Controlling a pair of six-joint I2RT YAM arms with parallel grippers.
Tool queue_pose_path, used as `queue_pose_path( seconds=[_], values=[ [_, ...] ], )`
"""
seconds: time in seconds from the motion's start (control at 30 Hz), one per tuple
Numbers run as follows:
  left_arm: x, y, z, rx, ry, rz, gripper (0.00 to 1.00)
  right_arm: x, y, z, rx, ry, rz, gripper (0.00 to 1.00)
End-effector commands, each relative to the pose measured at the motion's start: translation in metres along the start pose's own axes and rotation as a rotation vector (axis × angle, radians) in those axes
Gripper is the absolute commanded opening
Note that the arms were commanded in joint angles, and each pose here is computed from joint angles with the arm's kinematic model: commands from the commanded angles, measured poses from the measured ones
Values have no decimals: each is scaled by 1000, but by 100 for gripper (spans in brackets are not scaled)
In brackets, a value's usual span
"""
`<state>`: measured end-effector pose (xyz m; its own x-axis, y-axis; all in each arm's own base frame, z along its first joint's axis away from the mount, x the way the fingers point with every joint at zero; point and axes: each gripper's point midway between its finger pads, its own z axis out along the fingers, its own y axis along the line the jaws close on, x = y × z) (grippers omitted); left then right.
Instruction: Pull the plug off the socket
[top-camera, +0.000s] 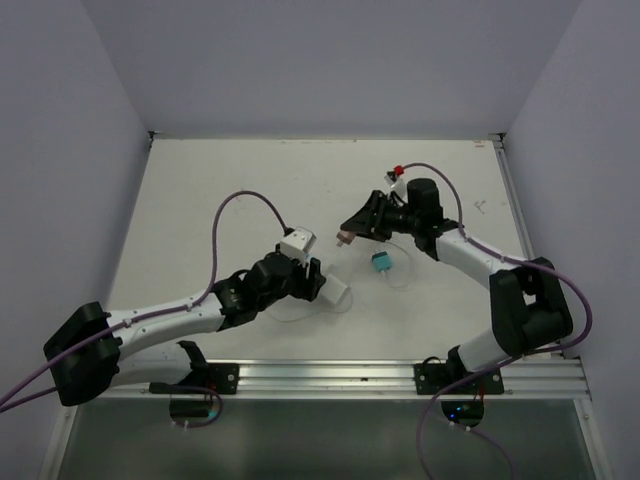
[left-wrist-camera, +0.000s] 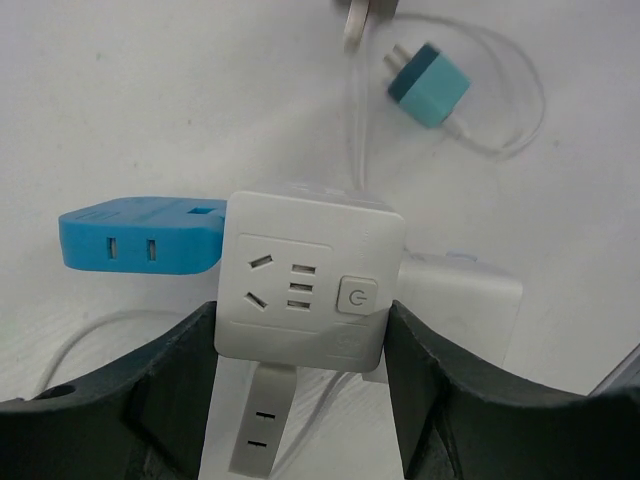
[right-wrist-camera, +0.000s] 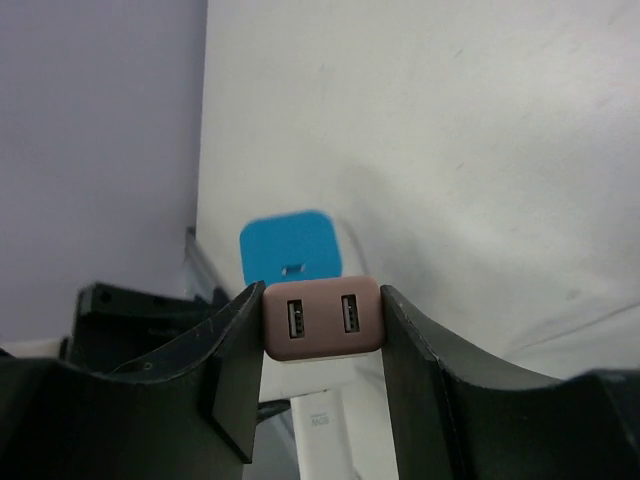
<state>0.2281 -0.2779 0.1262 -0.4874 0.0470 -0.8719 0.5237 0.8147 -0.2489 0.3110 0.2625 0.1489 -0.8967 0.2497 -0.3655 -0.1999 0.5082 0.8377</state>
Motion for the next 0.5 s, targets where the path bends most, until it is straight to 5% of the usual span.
queue_pose_path(
  seconds=[0.0,0.23,0.47],
  values=[
    [39,18,-11,-71,154,49,0,-103,-16,-35,98,-346,-68,0],
    [49,22,-15,-87,209,61,0,-130,-39,-49,158,-390,-49,0],
    [18,25,-21,-128,113,27,0,-124,-92,-55,363,-370,-26,0]
  ],
)
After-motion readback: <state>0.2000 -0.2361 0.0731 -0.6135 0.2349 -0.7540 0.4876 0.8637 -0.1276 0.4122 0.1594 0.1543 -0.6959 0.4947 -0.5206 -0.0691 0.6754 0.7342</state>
